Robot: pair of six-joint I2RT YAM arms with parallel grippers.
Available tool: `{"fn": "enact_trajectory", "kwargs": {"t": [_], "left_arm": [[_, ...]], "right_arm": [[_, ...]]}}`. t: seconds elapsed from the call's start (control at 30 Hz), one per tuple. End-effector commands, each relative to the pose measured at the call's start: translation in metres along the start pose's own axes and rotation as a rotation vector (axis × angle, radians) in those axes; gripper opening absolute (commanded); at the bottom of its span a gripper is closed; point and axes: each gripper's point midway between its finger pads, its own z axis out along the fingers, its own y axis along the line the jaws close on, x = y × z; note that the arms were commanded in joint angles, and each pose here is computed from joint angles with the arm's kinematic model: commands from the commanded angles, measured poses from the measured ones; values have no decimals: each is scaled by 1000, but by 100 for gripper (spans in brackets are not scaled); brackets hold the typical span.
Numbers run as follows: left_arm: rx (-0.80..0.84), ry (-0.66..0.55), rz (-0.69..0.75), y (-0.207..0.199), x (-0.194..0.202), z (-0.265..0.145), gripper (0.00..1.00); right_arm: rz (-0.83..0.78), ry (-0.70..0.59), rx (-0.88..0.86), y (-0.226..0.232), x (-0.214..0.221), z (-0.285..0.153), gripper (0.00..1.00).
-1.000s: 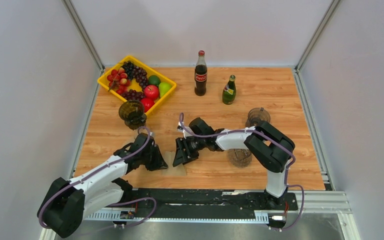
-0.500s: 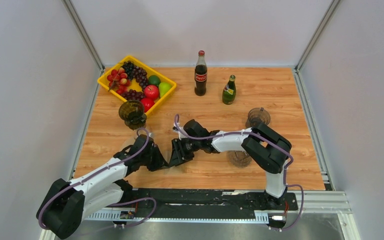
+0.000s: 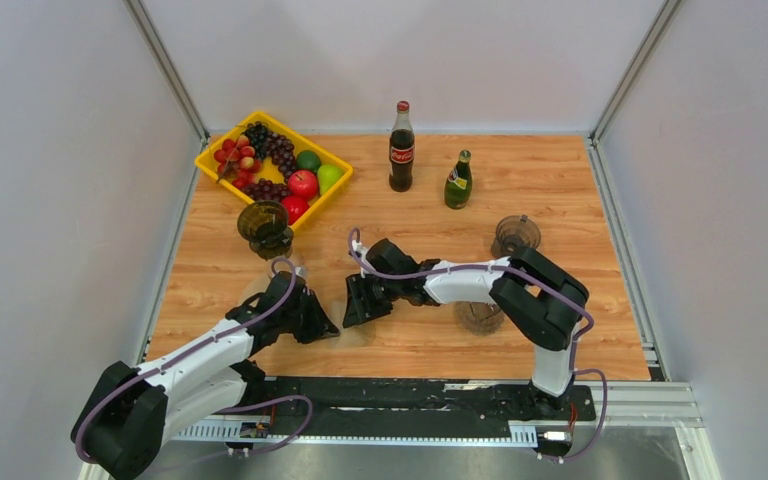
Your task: Place the coffee filter in the dripper
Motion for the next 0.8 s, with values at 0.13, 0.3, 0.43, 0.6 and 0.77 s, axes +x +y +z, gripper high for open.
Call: {"fn": "enact_trajectory", "kwargs": {"t": [0.13, 0.3, 0.43, 0.6, 0.77], "left_arm": [[-76, 18, -4, 21, 9, 1, 17], [-75, 14, -4, 20, 8, 1, 17], [-72, 15, -6, 19, 8, 1, 17], [-64, 13, -4, 17, 7, 1, 17], [-62, 14, -5, 17, 7, 1, 18]], "right_arm": [[-119, -43, 24, 10, -15, -17, 50], [-142, 17, -7, 12, -1, -11, 48], [-135, 21, 25, 6, 2, -7, 41], [-129, 12, 66, -2, 1, -7, 32], [-126, -5, 144, -18, 1, -9, 32]]}}
